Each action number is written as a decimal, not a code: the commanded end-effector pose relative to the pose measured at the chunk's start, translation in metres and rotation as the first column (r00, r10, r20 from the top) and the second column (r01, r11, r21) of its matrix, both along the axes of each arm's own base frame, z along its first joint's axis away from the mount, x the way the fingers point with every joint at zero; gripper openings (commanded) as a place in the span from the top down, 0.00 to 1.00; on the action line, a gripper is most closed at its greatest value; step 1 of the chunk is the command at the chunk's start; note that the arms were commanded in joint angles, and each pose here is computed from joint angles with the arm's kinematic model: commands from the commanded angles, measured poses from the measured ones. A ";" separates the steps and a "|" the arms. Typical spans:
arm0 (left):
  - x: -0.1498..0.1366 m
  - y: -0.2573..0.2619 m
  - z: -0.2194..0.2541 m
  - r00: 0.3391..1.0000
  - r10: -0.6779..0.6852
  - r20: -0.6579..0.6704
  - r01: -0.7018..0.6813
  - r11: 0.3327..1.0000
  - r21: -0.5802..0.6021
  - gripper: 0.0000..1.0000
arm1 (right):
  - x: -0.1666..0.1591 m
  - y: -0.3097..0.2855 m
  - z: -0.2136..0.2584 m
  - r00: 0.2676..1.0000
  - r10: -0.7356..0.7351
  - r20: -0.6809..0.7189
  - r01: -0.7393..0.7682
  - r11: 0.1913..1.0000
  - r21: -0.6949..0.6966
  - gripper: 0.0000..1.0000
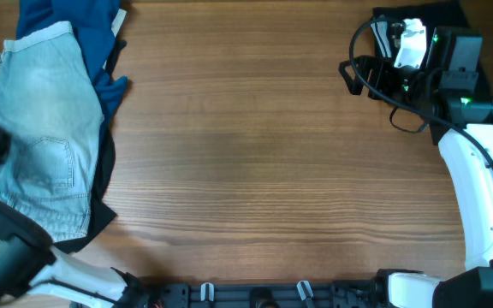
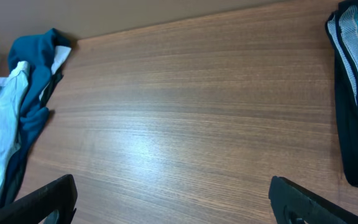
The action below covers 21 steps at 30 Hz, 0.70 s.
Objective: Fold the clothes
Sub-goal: 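Reach the left gripper to the denim shorts on the pile and grasp them, then pull the denim shorts with the left gripper onto the table center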
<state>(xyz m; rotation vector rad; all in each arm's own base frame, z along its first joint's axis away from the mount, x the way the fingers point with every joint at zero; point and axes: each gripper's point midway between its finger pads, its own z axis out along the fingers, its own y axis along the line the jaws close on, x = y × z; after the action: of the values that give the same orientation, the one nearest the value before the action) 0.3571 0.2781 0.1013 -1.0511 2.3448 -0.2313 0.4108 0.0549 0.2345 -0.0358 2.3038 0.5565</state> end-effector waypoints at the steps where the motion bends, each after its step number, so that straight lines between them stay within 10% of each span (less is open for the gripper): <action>1: 0.038 -0.083 0.093 0.966 -0.176 0.189 0.177 0.984 0.012 0.96 | 0.003 0.003 0.006 1.000 0.000 0.005 0.000 1.000 0.024 0.01; 11: 0.061 -0.345 0.133 0.745 -0.605 0.282 0.650 0.753 -0.102 0.96 | 0.000 -0.032 0.014 0.996 -0.093 -0.011 0.094 0.991 0.099 0.01; 16: 0.059 -0.488 0.133 0.484 -0.802 0.351 0.851 0.525 0.025 0.96 | -0.013 -0.081 0.028 0.983 -0.185 -0.001 0.183 0.970 0.161 0.00; 21: 0.060 -0.570 0.101 0.402 -0.852 0.334 0.880 0.460 0.115 0.96 | -0.028 -0.126 0.033 0.962 -0.273 -0.013 0.269 0.937 0.221 0.00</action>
<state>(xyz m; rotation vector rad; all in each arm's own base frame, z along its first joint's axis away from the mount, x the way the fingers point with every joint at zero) 0.4177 -0.2512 0.2235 0.3081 2.2981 -0.8604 0.3923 -0.0603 0.2450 0.3668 2.2350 0.5977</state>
